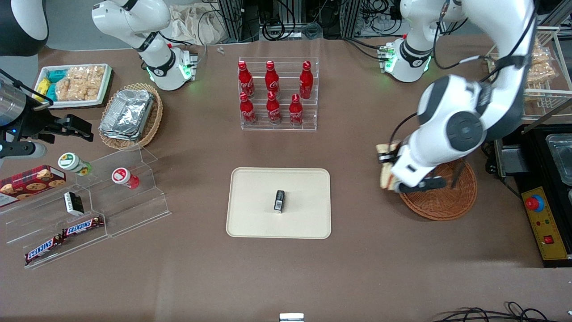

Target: Place sandwich from basket to tray

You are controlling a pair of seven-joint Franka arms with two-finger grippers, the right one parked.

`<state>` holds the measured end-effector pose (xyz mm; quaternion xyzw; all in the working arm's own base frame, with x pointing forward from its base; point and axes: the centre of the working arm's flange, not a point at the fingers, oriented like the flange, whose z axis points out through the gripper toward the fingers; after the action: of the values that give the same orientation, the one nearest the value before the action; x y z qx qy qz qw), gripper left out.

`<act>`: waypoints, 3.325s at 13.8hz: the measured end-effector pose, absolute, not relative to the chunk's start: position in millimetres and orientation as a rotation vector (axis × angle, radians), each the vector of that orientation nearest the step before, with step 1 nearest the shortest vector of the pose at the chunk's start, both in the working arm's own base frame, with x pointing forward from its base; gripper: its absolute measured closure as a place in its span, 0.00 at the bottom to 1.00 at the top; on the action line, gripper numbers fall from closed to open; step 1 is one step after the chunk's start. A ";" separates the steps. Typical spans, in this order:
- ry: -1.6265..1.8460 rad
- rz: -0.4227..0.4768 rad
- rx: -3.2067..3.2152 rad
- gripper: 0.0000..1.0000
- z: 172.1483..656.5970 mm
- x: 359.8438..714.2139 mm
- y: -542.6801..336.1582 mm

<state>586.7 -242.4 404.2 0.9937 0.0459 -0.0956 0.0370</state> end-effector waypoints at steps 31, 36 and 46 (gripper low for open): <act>0.012 -0.314 3.109 0.00 492.0 621.1 -255.2; 0.108 -0.241 3.119 0.00 550.9 615.6 -173.5; 0.109 -0.090 3.192 0.00 592.9 546.4 -82.7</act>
<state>546.4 -82.7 592.9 0.9987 0.0340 -0.0283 -0.0265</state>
